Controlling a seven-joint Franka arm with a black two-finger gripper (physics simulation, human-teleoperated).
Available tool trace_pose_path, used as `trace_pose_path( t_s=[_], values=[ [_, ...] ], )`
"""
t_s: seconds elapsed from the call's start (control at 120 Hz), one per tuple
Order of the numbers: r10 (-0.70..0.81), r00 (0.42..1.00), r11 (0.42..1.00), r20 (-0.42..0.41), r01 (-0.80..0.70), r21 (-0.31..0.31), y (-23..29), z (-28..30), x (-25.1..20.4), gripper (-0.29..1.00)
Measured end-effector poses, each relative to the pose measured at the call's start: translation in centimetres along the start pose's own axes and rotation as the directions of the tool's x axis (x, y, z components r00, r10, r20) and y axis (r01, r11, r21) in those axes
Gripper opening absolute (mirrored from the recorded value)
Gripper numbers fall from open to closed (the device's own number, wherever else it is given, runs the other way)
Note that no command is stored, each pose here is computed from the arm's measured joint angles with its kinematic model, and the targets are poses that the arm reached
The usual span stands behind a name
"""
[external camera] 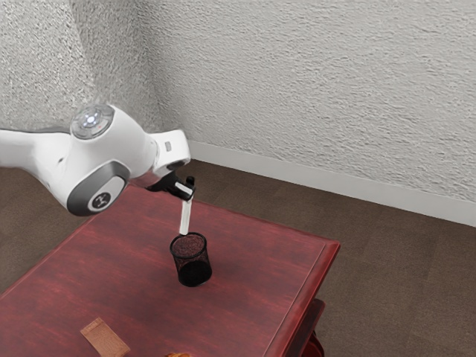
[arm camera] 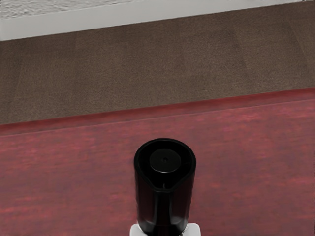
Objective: Put the marker into the pen holder.
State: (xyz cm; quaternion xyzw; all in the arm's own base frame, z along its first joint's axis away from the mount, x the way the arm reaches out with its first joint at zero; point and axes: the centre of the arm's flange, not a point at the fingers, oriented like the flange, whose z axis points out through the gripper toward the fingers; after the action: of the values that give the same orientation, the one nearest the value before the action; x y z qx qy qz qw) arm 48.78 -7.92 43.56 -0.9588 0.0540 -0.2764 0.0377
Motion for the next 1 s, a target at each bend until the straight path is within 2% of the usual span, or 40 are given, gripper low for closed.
trace_pose_path(
  t_s=[0.258,0.442,0.575,0.642,0.692,0.85,0.933,1.0],
  values=[
    [-0.038,0.999,0.999,0.011,0.038,-0.008,0.7,0.5,-1.0,-0.08],
    [-0.057,0.998,0.998,0.034,0.058,-0.003,0.8,0.6,-1.2,0.31],
    [-0.077,0.996,0.997,0.046,0.077,0.005,0.3,0.8,-0.9,0.50],
    [-0.134,0.990,0.991,0.037,0.133,0.019,-2.4,1.3,1.6,0.55],
    [-0.181,0.983,0.983,0.029,0.180,0.036,-4.9,1.1,5.1,0.58],
    [-0.335,0.940,0.941,0.073,0.329,0.079,-11.4,-5.5,15.5,0.65],
    [-0.361,0.923,0.931,0.135,0.348,0.108,-14.1,-8.6,17.9,0.66],
    [-0.372,0.906,0.927,0.203,0.351,0.132,-15.6,-9.9,17.9,0.67]
  ],
)
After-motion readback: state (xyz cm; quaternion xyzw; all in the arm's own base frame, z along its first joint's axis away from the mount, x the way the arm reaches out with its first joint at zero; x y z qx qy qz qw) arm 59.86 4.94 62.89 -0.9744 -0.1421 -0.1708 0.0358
